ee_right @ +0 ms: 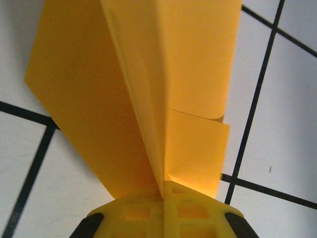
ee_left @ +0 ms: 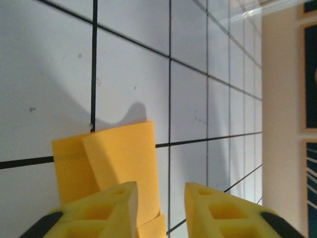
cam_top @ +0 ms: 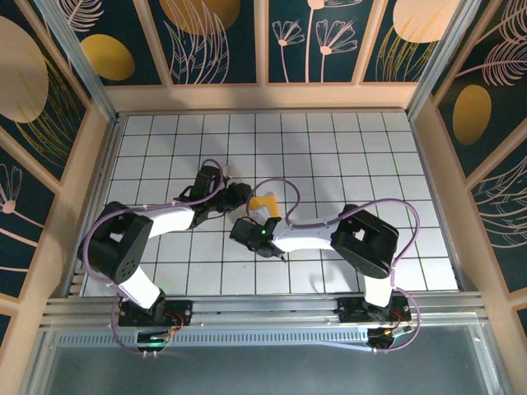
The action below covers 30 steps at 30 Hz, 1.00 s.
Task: Fold a paper plane with a square sheet of paper (fold left side to right side)
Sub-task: Fourth fold the wing at the center of the table.
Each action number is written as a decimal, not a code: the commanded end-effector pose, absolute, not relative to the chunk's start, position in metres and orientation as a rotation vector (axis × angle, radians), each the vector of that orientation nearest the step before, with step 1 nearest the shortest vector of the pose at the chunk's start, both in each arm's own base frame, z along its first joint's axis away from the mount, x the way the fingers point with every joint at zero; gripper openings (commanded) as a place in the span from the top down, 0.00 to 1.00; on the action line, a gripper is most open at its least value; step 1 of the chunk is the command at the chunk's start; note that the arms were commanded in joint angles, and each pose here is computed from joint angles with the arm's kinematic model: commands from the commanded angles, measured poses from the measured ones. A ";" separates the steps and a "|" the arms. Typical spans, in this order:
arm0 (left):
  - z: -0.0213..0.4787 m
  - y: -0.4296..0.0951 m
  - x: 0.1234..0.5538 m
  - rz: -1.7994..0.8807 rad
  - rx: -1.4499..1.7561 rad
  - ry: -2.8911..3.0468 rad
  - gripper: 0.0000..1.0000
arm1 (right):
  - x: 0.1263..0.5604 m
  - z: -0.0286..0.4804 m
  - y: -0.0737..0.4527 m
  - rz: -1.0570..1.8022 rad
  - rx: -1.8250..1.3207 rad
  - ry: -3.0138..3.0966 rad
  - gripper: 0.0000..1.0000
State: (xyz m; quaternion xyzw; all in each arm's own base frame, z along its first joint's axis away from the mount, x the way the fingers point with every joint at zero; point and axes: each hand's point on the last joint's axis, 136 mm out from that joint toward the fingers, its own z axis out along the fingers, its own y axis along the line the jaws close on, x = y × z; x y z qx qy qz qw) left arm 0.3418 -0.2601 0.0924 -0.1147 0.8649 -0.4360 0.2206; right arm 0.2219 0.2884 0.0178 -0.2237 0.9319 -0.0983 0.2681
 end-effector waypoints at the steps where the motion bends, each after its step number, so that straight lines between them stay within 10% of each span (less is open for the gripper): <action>1: 0.099 -0.236 0.342 -1.139 -0.335 2.377 0.66 | 0.226 0.027 0.287 -0.202 -0.603 2.498 1.00; 30: 0.083 -0.239 0.284 -1.260 -0.206 2.438 0.64 | 0.212 0.039 0.287 1.033 -0.560 2.621 1.00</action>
